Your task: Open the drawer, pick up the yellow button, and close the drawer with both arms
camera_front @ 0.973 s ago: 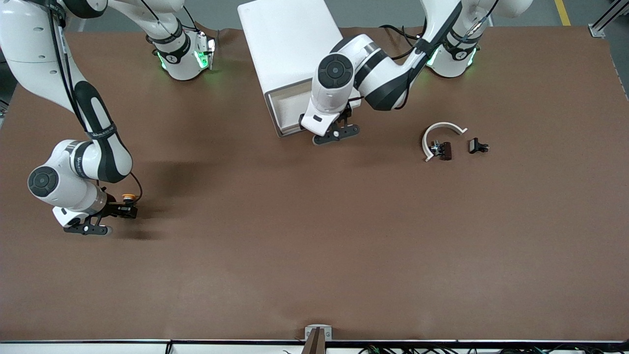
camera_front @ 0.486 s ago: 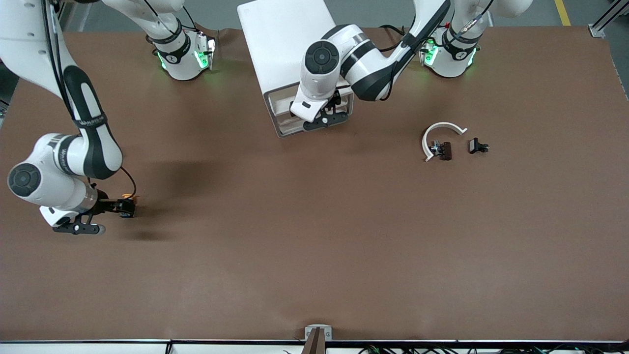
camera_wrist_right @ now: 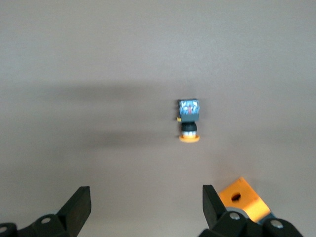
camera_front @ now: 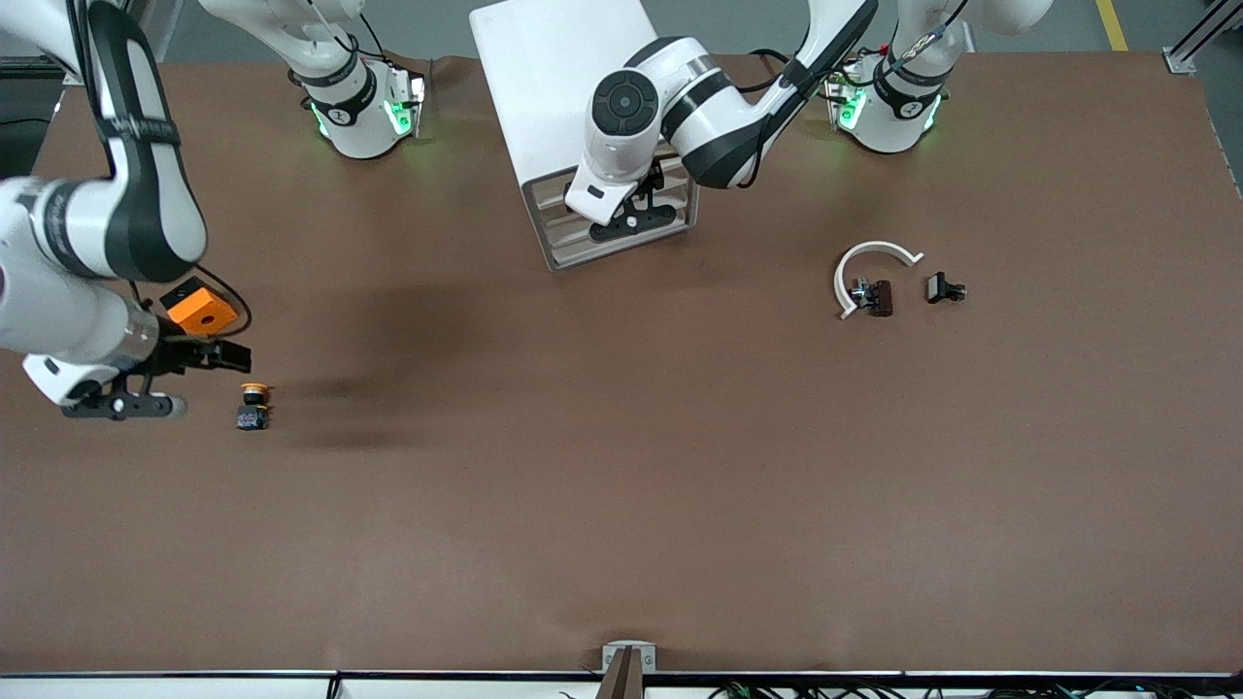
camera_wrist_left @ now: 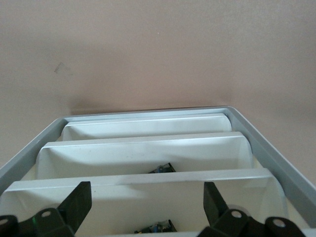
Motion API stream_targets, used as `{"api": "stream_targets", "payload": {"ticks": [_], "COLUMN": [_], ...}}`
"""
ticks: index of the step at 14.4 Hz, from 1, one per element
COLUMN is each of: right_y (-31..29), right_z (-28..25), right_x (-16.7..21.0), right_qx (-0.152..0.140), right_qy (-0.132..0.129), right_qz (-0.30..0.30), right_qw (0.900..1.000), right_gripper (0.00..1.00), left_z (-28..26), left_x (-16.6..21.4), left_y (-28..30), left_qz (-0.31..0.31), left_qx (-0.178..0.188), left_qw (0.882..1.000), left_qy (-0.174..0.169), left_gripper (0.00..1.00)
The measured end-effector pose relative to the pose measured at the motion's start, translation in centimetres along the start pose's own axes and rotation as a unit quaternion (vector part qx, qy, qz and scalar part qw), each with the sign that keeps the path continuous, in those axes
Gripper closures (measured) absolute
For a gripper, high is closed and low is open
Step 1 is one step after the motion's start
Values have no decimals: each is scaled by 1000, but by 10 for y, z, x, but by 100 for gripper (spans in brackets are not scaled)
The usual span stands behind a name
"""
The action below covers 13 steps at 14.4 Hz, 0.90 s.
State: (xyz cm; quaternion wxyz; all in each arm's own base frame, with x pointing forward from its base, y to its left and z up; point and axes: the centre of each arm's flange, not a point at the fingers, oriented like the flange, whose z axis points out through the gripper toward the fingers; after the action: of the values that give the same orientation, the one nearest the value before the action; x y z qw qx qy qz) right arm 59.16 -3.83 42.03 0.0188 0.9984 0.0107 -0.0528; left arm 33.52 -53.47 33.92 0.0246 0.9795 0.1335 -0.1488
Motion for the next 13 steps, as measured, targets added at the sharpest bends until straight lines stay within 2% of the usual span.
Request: {"api": "stream_targets", "payload": {"ticks": [4,6,10,13], "right_y": [-9,-19,-30,-28], "right_z": [-78,-115,-174,-195], "right_x": [-17,-21,-33,-36], "right_qx": [-1,-2,-3,-3], "right_qy": [7,5,7,20], "right_qz": [-6,-15,-22,-21], "right_qw": [1000,1000,1000,1000], "right_gripper": [0,0,0,0], "left_z": [2,-2,-42,-79], "left_x": [-3,9,99,167], "left_y": [0,-4,-37,-73], "left_qz": [0,-9,-50,-90], "left_qx": [1,-2,-25,-45], "left_qw": [1000,1000,998,993], "left_qy": [-3,-2,32,61], "left_gripper": [0,0,0,0]}}
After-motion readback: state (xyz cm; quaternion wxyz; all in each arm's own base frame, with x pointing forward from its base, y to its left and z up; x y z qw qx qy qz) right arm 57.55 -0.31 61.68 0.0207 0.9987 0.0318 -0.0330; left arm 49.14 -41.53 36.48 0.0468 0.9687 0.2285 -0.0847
